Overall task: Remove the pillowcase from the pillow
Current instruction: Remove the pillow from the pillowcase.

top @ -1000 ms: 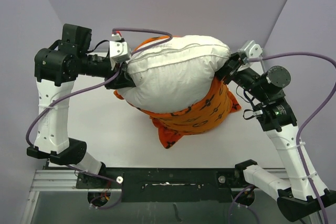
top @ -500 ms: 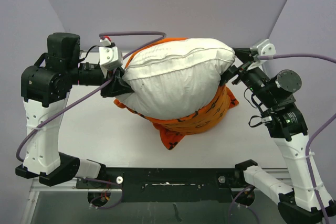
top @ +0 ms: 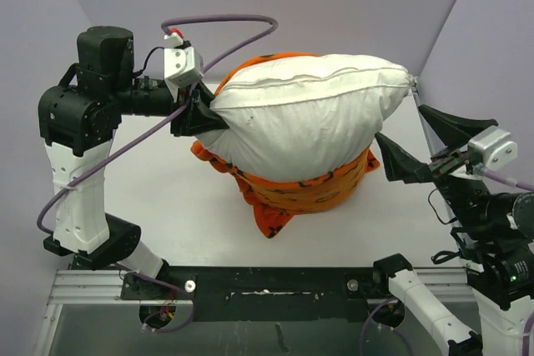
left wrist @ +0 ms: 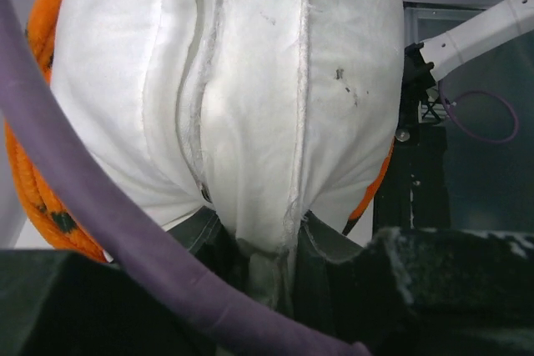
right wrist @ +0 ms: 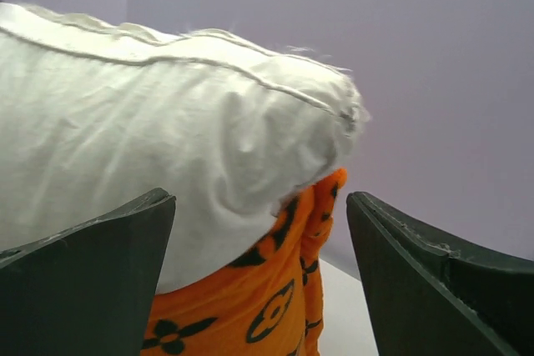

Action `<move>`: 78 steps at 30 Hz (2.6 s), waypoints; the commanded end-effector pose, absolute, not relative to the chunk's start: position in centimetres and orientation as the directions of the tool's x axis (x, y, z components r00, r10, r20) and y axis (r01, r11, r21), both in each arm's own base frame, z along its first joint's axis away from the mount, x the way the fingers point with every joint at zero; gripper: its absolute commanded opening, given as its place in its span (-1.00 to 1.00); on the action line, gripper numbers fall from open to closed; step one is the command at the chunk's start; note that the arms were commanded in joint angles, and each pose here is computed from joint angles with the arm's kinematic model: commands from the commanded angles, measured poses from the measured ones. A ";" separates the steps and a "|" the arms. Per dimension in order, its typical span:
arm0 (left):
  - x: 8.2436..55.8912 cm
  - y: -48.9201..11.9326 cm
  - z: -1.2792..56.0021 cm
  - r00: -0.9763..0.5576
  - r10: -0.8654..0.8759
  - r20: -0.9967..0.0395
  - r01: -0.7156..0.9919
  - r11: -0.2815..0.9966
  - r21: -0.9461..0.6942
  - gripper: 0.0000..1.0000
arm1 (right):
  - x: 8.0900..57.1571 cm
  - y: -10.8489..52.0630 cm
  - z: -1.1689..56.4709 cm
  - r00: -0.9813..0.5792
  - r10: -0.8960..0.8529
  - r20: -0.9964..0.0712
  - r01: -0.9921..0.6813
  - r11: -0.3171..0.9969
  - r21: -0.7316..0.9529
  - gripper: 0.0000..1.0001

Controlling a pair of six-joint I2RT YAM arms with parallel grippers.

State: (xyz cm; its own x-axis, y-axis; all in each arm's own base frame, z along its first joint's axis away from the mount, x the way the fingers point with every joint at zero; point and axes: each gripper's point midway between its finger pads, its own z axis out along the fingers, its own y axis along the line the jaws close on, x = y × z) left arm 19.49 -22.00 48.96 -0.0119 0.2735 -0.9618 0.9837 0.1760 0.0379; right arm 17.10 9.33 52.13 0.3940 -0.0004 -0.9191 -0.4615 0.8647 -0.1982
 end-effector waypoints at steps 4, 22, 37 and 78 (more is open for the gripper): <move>31.5 -19.3 57.4 0.128 0.173 -0.976 0.573 0.790 0.216 -1.00 | 12.9 15.5 51.4 0.389 0.039 -0.920 -0.774 0.556 -0.304 0.62; 38.2 -19.5 62.6 0.378 0.217 -0.900 0.316 0.884 0.346 -1.00 | 27.0 17.1 49.4 0.192 0.091 -0.977 -0.779 0.620 -0.095 0.72; 35.7 -15.3 73.5 0.695 0.202 -0.690 0.071 0.936 0.344 -1.00 | 25.8 13.4 49.7 0.380 -0.074 -0.922 -0.621 0.719 -0.314 0.93; 39.2 -17.9 61.7 0.345 0.292 -0.892 0.304 0.864 0.401 -1.00 | 20.9 19.1 45.4 0.198 -0.050 -0.979 -0.784 0.592 -0.188 0.65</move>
State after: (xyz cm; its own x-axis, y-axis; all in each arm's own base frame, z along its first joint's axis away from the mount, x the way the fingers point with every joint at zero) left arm 27.64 -30.23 54.58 0.4885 0.1037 -0.8664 0.8629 0.0901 0.4973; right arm 13.71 18.58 46.84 0.2679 0.0453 -0.9624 -0.8648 0.4516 -0.2195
